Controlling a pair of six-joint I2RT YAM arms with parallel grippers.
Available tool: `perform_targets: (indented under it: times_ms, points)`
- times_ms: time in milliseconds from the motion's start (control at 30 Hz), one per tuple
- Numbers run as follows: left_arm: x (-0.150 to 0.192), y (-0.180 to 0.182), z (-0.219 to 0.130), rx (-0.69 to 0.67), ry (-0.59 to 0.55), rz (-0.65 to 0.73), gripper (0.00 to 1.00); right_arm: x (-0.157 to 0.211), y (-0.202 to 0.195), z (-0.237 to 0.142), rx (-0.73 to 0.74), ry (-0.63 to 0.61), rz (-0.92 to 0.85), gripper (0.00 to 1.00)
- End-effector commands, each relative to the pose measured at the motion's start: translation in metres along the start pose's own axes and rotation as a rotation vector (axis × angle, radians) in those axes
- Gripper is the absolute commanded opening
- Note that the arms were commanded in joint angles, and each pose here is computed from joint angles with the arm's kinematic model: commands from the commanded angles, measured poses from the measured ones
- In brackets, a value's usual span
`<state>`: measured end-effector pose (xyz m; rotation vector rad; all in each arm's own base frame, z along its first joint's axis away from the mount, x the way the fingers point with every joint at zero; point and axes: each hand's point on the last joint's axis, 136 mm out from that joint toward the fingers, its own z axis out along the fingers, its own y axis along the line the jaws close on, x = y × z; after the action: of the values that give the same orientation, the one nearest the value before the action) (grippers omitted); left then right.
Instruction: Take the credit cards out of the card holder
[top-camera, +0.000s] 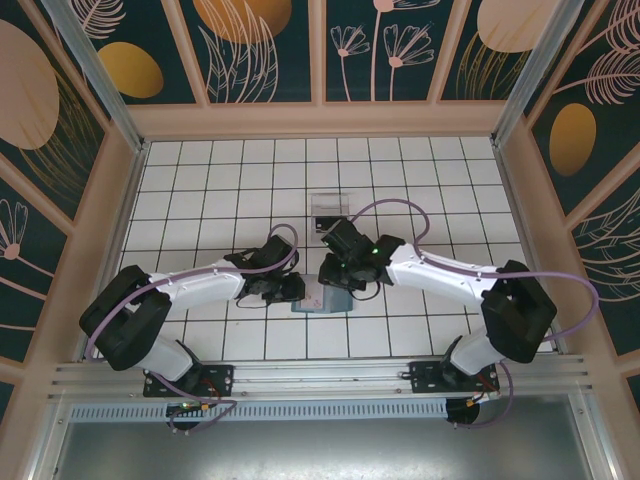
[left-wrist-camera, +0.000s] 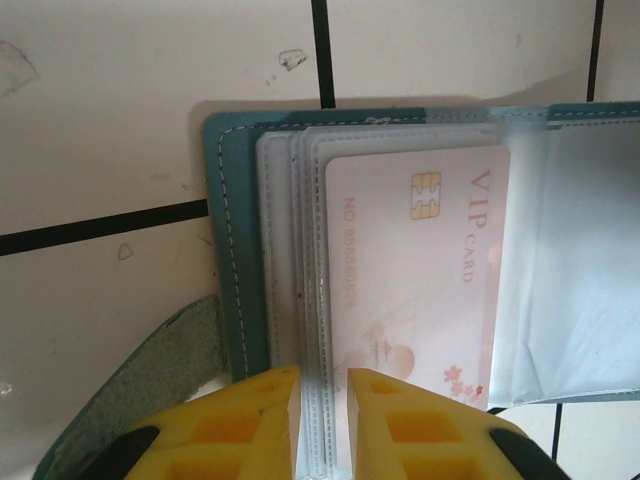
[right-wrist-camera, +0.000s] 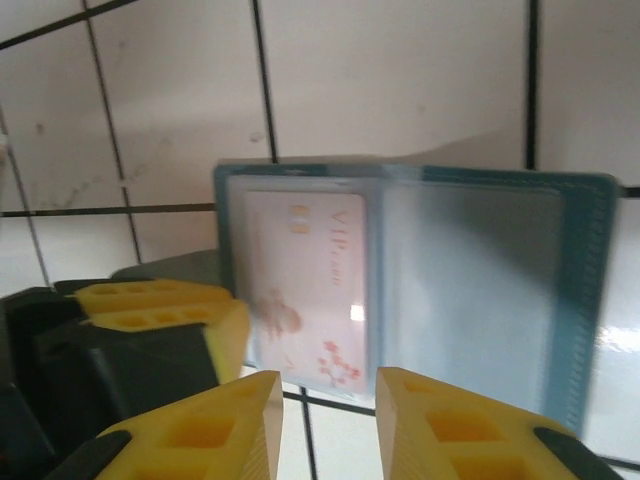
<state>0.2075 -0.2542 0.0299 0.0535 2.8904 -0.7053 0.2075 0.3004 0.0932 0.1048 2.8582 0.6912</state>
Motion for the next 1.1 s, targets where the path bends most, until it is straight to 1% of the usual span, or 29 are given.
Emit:
perform_targets:
  times_ms: [0,267,467,833,1067]
  points:
    - [0.001,0.003,0.003,-0.002,0.003,-0.006,0.20,0.004,0.008,0.019,-0.067,0.043,-0.003,0.28]
    - [0.005,0.013,0.006,-0.043,0.020,-0.002,0.19,0.011,0.001,0.047,-0.098,0.092,0.017,0.18]
    - [0.006,0.015,0.007,-0.053,0.024,-0.002,0.18,0.015,-0.009,0.056,-0.080,0.110,0.019,0.16]
    - [0.005,0.013,0.002,-0.047,0.014,-0.002,0.17,0.018,-0.026,0.064,-0.020,0.117,0.019,0.17]
    - [0.005,0.013,0.001,-0.047,0.013,-0.002,0.17,0.020,-0.032,0.059,0.015,0.109,0.018,0.23]
